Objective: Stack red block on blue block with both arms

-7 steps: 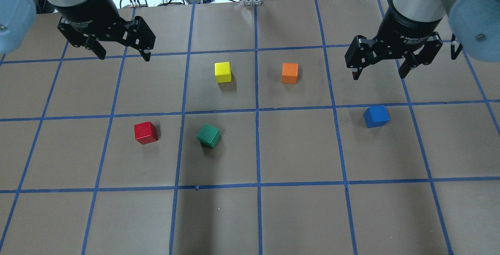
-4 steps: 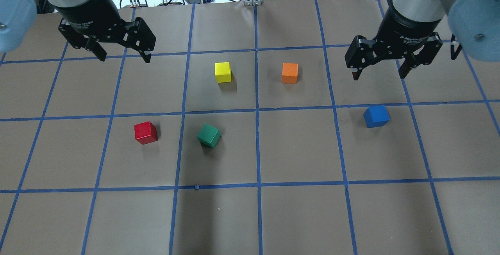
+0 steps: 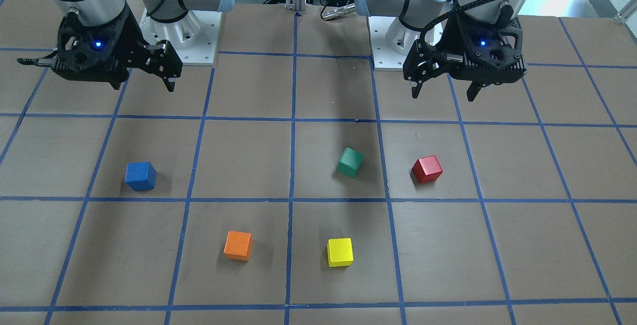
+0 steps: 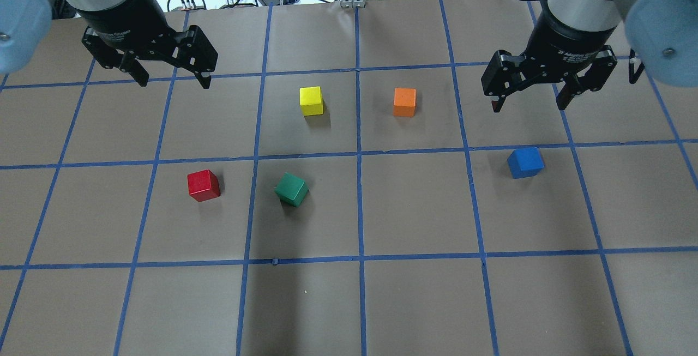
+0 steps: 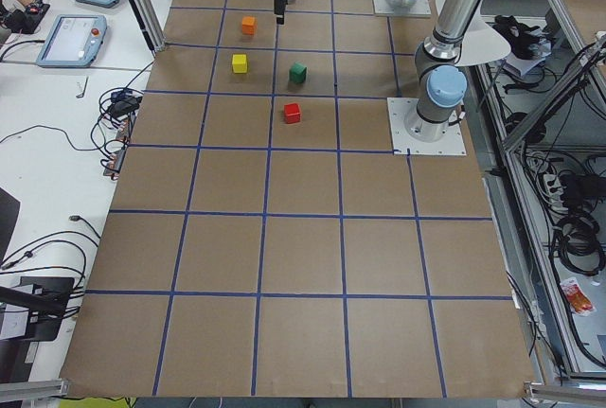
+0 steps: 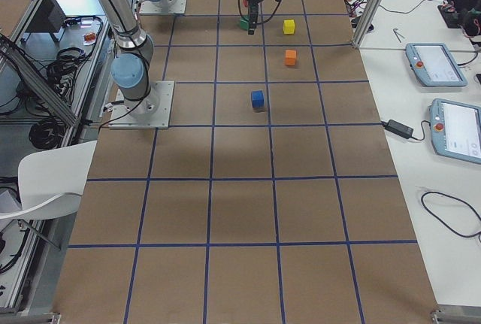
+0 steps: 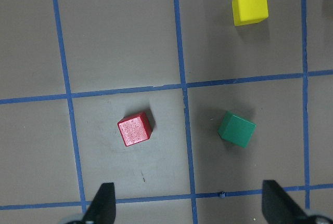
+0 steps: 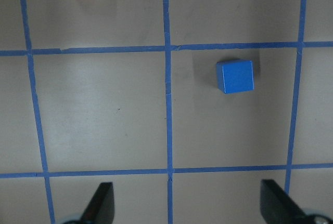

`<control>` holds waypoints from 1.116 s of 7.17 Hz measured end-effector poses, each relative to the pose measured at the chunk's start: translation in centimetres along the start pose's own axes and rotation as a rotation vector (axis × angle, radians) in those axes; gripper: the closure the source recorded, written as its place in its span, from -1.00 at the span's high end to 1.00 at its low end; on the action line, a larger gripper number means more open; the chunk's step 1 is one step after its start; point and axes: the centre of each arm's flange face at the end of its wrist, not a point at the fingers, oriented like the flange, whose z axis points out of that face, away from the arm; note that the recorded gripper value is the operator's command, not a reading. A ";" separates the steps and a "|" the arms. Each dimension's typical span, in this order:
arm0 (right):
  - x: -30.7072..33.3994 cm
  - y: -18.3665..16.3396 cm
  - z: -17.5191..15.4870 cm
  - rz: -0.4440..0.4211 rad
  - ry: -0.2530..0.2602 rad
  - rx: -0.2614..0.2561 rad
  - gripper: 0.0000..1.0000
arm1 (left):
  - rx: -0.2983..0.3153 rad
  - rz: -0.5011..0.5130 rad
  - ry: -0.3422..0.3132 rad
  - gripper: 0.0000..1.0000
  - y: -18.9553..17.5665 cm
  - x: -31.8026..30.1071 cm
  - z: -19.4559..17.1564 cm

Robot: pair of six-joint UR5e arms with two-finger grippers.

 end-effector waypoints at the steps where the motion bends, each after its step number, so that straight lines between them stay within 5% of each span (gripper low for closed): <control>1: 0.0 0.0 0.0 0.000 0.000 0.000 1.00 | 0.001 0.004 0.000 1.00 0.0 -0.1 -0.1; 5: 0.0 -0.1 0.0 -0.005 0.001 0.004 1.00 | -0.036 0.014 0.007 1.00 -0.6 -1.7 1.6; 8: 0.0 -0.1 0.0 -0.007 0.001 0.003 1.00 | -0.117 -0.032 0.030 1.00 -2.1 -8.1 8.4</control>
